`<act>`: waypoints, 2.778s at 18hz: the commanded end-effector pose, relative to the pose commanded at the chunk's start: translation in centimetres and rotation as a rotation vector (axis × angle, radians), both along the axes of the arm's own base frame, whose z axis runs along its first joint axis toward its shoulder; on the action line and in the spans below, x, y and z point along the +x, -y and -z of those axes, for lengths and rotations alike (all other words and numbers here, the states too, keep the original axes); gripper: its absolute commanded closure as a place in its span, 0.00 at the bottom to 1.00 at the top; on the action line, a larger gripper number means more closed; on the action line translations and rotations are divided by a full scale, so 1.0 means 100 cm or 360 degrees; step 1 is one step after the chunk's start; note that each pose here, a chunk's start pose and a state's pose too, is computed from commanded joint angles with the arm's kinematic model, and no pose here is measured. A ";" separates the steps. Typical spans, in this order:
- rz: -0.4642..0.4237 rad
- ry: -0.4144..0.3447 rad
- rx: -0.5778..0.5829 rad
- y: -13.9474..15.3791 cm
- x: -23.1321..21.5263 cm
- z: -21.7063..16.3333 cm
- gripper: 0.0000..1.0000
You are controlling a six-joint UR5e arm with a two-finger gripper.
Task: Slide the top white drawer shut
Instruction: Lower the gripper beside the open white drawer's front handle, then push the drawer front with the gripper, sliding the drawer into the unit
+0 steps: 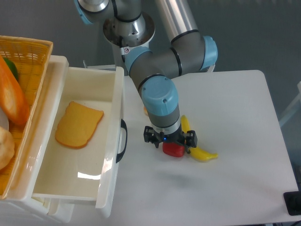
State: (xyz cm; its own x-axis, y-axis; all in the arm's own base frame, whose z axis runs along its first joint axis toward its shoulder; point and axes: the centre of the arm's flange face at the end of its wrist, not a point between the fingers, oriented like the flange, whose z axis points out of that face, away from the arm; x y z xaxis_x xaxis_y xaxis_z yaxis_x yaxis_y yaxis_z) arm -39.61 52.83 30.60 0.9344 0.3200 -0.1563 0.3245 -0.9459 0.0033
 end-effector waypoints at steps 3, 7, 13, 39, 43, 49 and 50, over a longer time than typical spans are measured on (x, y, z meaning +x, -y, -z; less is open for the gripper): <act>-0.0011 0.0139 0.0111 -0.009 0.006 0.010 0.00; -0.0020 0.0218 0.0153 -0.010 0.010 0.018 0.00; -0.0030 0.0306 0.0184 -0.011 0.013 0.022 0.00; -0.0006 0.0429 0.0276 -0.015 0.033 0.005 0.00; 0.0008 0.0443 0.0264 -0.018 0.045 0.003 0.00; -0.0004 0.0457 0.0289 -0.023 0.057 -0.004 0.00; 0.0004 0.0456 0.0290 -0.024 0.060 -0.004 0.00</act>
